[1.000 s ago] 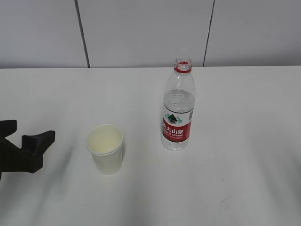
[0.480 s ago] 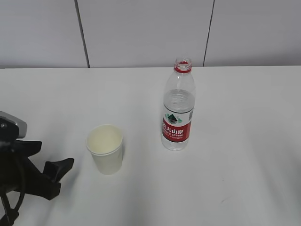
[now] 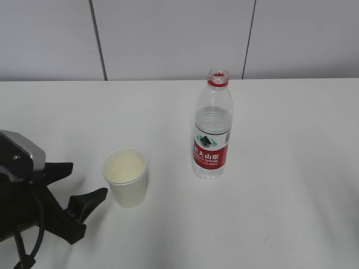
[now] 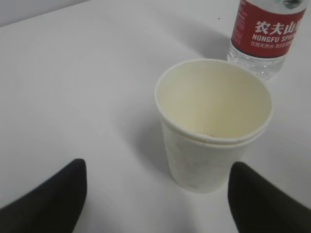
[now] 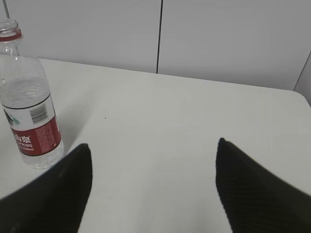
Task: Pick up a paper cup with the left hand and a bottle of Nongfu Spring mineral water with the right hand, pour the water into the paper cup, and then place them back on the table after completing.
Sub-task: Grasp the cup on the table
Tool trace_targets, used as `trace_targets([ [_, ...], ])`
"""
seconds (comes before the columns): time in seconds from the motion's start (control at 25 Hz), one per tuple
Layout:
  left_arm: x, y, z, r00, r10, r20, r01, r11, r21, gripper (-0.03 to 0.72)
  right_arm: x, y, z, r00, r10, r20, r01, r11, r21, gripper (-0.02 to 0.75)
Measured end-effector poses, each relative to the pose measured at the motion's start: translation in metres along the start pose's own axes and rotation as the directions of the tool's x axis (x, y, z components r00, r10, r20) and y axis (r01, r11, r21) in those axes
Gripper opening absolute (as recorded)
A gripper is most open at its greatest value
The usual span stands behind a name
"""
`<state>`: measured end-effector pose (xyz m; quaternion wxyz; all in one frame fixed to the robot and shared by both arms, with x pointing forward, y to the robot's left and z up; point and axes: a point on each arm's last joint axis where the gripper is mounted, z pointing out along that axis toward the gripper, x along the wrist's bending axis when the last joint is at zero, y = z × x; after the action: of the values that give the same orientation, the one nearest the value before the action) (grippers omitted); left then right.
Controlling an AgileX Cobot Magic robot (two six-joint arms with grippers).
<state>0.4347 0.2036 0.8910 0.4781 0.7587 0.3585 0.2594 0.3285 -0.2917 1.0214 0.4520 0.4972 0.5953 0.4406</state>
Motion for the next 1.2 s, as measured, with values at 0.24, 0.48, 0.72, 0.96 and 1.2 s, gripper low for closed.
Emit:
trace_targets([
  [0.24,-0.003,-0.005,0.005,0.999,-0.001,0.035,0.002,1.0,-0.021,0.636,0.0,0.0,0.0,1.0,0.0,0.0,0.0,1.0,0.0,0.587],
  [0.48,-0.005,-0.015,0.01,0.998,-0.016,0.056,0.016,1.0,-0.007,0.645,0.0,0.0,0.0,1.0,0.0,0.0,0.0,1.0,0.0,0.587],
  [0.72,-0.007,-0.02,0.016,0.996,-0.01,0.089,0.009,1.0,0.011,0.647,0.0,0.0,0.0,1.0,0.0,0.0,0.0,1.0,0.0,0.587],
  [0.96,-0.005,-0.01,0.027,0.995,0.017,0.102,-0.013,0.999,-0.038,0.647,0.0,0.0,0.0,1.0,0.0,0.0,0.0,1.0,0.0,0.587],
  [1.2,-0.004,-0.002,0.037,0.99,0.056,0.133,-0.05,0.997,-0.053,0.647,0.0,-0.001,0.003,1.0,0.0,-0.002,0.0,1.0,0.019,0.587],
])
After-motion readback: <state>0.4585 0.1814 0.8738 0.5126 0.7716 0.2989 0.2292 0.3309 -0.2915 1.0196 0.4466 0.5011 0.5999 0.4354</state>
